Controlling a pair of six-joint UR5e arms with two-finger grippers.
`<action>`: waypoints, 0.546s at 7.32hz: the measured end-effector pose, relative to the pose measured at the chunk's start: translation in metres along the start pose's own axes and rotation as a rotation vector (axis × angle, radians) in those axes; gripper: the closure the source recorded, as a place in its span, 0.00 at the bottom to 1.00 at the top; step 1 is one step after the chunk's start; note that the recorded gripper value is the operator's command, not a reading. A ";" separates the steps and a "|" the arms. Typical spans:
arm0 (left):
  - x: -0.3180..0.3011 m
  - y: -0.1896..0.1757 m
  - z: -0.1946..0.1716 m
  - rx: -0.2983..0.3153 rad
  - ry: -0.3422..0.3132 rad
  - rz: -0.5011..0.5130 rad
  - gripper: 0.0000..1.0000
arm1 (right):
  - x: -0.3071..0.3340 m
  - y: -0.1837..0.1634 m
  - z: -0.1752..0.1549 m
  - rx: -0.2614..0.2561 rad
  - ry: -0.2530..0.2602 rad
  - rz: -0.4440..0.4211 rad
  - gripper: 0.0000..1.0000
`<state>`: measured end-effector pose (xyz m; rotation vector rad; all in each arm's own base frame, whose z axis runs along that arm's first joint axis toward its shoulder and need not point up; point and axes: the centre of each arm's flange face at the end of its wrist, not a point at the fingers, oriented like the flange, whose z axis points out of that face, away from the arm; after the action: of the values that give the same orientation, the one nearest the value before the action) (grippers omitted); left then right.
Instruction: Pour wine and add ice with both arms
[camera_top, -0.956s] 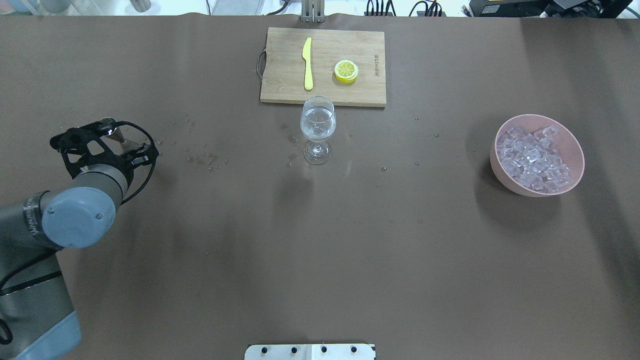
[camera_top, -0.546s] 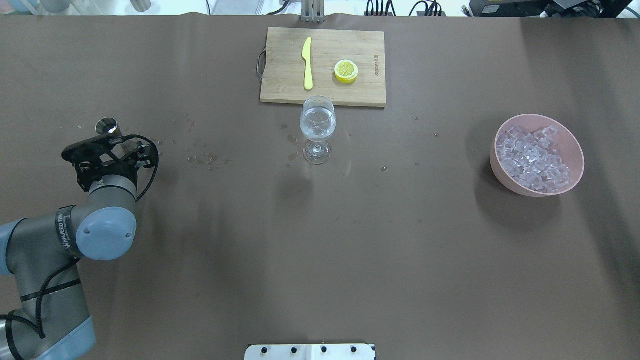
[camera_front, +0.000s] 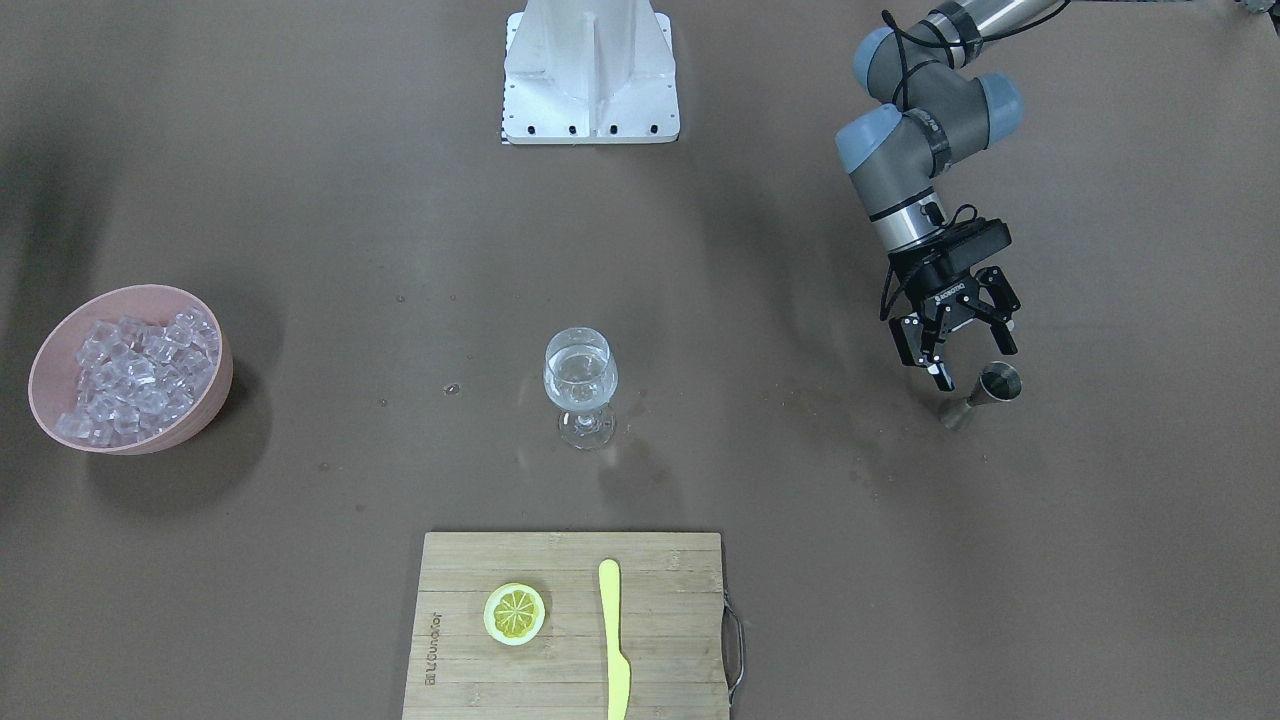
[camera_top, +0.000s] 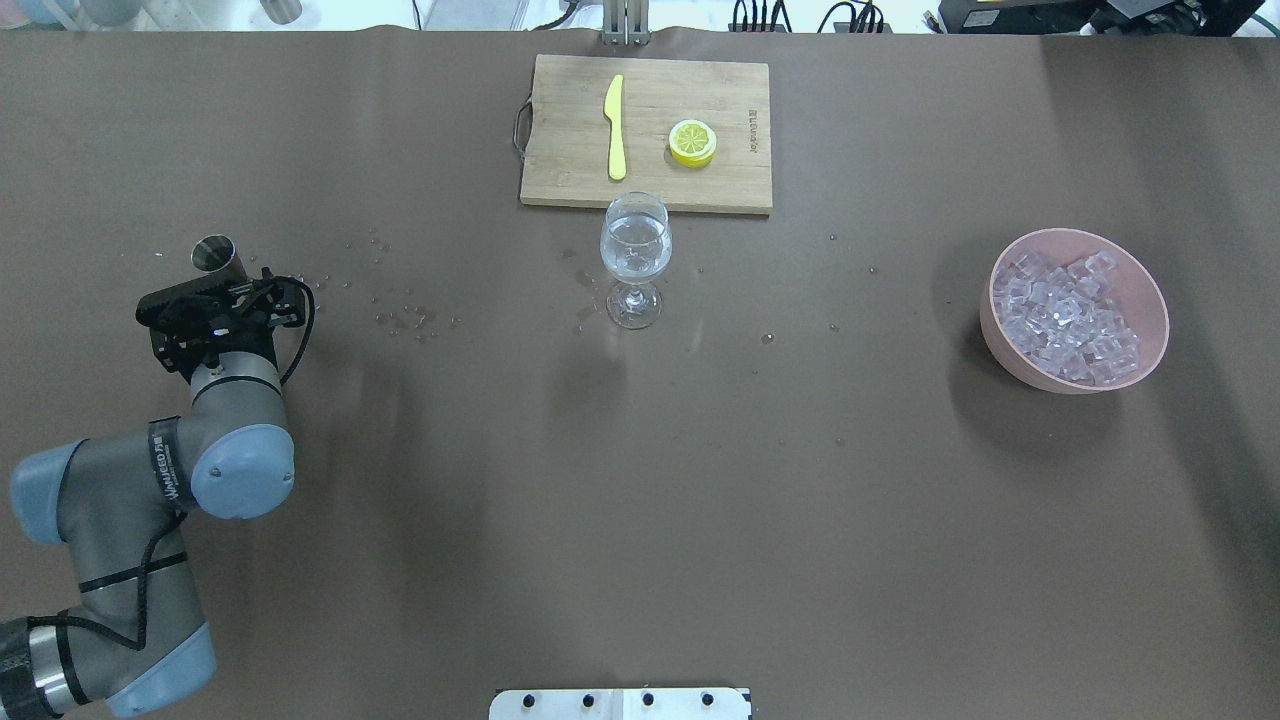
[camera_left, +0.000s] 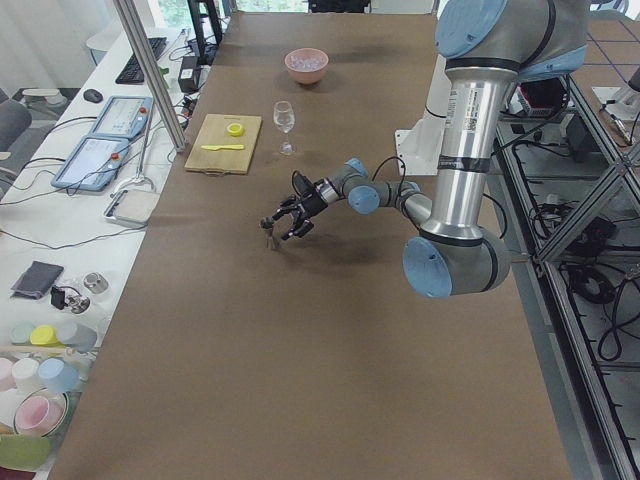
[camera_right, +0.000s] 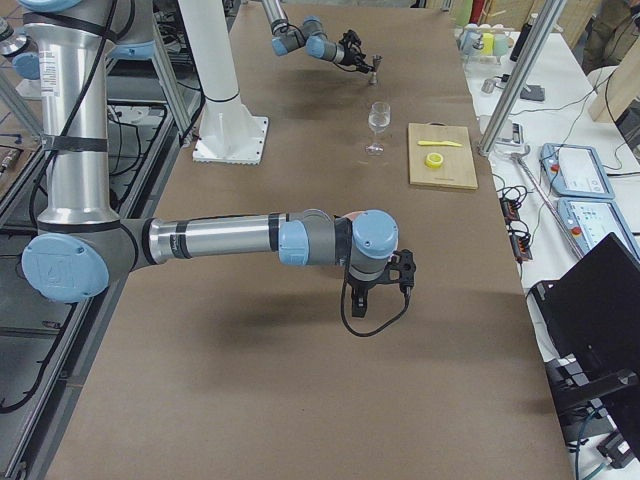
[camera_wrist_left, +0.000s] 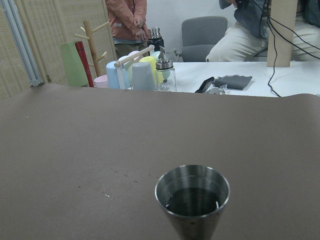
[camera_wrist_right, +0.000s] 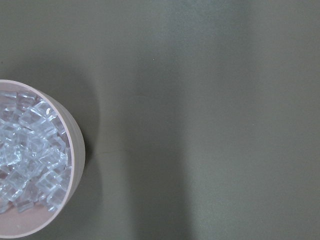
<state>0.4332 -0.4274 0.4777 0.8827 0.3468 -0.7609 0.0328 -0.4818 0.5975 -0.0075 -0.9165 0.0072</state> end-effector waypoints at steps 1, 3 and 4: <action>0.010 0.011 0.010 0.021 -0.010 -0.016 0.02 | 0.000 0.000 0.000 -0.001 0.001 0.002 0.00; 0.018 0.021 0.019 0.044 -0.021 -0.027 0.02 | 0.002 0.000 0.001 -0.004 0.003 0.007 0.00; 0.017 0.021 0.022 0.059 -0.023 -0.025 0.03 | 0.002 0.000 0.001 -0.005 0.002 0.008 0.00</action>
<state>0.4592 -0.4439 0.4932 0.9257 0.3173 -0.8074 0.0333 -0.4816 0.5992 -0.0152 -0.9146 0.0122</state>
